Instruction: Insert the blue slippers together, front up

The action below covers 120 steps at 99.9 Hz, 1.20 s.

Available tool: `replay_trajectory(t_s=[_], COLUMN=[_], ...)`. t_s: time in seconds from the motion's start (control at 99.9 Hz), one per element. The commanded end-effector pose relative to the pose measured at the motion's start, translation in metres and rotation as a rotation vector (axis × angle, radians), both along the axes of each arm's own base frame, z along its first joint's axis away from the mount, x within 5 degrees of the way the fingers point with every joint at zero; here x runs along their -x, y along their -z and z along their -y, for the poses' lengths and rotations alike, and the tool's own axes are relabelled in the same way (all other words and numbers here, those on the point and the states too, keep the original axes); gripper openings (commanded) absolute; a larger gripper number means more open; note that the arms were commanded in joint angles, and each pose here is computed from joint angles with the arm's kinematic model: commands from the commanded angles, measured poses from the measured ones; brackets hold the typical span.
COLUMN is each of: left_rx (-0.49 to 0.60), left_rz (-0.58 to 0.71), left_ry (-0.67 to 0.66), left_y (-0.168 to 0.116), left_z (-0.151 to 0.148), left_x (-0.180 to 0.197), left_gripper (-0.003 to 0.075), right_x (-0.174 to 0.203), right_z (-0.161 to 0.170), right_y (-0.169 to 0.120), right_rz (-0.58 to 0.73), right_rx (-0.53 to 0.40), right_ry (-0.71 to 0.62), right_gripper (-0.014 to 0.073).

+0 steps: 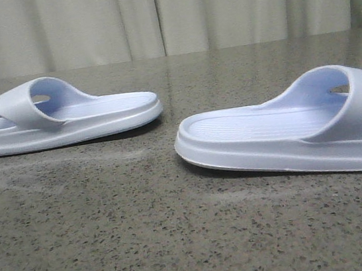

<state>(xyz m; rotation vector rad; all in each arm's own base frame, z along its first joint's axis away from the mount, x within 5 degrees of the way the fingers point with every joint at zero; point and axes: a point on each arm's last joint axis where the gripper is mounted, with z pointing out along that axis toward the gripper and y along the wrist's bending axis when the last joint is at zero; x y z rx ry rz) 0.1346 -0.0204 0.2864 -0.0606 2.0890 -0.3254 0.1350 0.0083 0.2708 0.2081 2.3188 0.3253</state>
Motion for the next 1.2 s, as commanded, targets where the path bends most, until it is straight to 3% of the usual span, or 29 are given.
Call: replay_trajectory(t_s=[0.0, 0.07, 0.42, 0.721, 1.051, 1.191], left_rx=[0.019, 0.019, 0.014, 0.012, 0.011, 0.010], left_rz=[0.076, 0.076, 0.065, 0.065, 0.065, 0.056], left_ry=[-0.021, -0.021, -0.012, -0.012, -0.011, -0.006], left_y=[-0.015, -0.015, -0.014, -0.014, -0.014, -0.013], left_z=[-0.001, -0.001, 0.000, 0.000, 0.000, 0.000], left_x=[-0.004, -0.004, -0.004, -0.004, -0.004, -0.003], left_gripper=[0.0376, 0.0376, 0.0376, 0.0376, 0.0376, 0.0376], right_x=[-0.008, -0.010, -0.020, -0.020, -0.038, -0.040], right_z=[0.000, -0.003, -0.002, -0.005, -0.011, 0.002], right_y=[-0.012, -0.012, -0.002, -0.003, -0.042, -0.041], right_rz=[0.061, 0.069, -0.006, 0.005, -0.042, -0.072], right_rx=[-0.015, -0.052, -0.056, -0.070, -0.061, -0.034], right_ry=[-0.010, -0.027, -0.037, -0.060, -0.218, -0.171], right_gripper=[0.0268, 0.0268, 0.0268, 0.0268, 0.0268, 0.0268])
